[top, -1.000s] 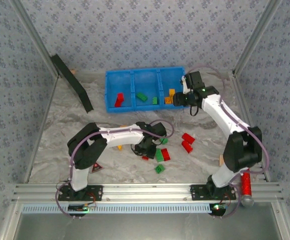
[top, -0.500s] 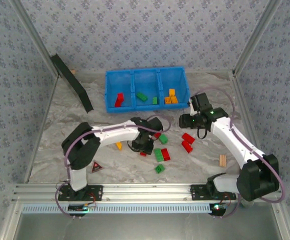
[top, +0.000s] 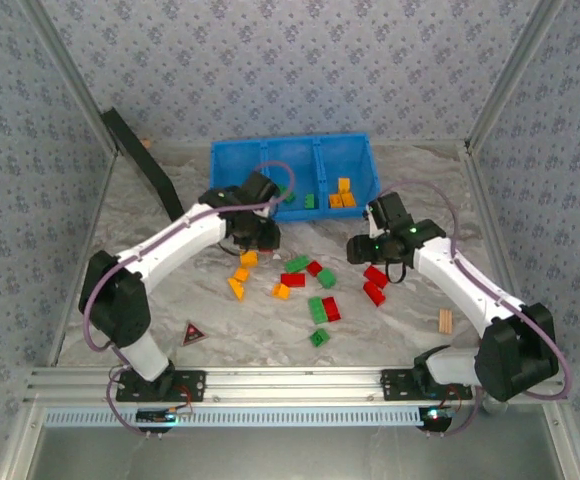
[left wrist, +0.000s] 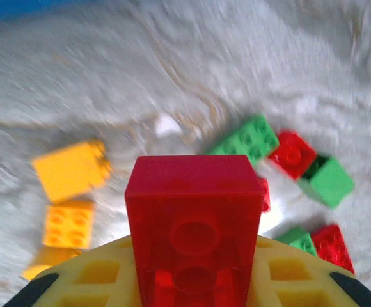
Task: Sort the legos into containers by color
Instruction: Place the lego on the lego.
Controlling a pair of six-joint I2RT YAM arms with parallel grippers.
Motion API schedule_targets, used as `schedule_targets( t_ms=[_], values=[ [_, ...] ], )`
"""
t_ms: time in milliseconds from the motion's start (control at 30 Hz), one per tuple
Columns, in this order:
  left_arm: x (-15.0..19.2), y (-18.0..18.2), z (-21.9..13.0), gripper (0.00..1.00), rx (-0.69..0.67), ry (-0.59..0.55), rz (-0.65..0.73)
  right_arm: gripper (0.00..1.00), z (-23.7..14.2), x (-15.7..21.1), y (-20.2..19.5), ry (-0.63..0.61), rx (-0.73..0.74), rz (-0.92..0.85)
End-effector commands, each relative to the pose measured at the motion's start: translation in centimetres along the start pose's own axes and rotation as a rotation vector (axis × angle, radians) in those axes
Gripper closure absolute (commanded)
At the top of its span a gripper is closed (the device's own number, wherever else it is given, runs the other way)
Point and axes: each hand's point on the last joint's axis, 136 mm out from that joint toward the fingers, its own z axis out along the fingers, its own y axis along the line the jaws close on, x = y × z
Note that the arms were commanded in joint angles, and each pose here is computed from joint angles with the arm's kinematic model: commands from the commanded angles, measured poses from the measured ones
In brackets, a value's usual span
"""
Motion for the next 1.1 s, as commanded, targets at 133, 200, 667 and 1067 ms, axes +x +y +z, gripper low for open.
schedule_targets(
  t_ms=[133, 200, 667, 1067],
  values=[
    [-7.0, 3.5, -2.7, 0.8, -0.026, -0.156, -0.059, 0.35, 1.3, 2.3, 4.7, 0.047, -0.051, -0.064],
    [-8.2, 4.5, -2.2, 0.8, -0.028, -0.16, -0.09, 0.34, 1.4, 2.9, 6.1, 0.049, -0.064, -0.097],
    [-13.7, 8.0, 4.8, 0.81, -0.033, -0.1, -0.186, 0.26, 1.8, 7.1, 16.3, 0.068, -0.216, -0.332],
    [-15.0, 9.8, 8.8, 0.59, -0.09, -0.04, -0.211, 0.24, 3.7, 7.1, 25.4, 0.115, -0.327, -0.474]
  ],
)
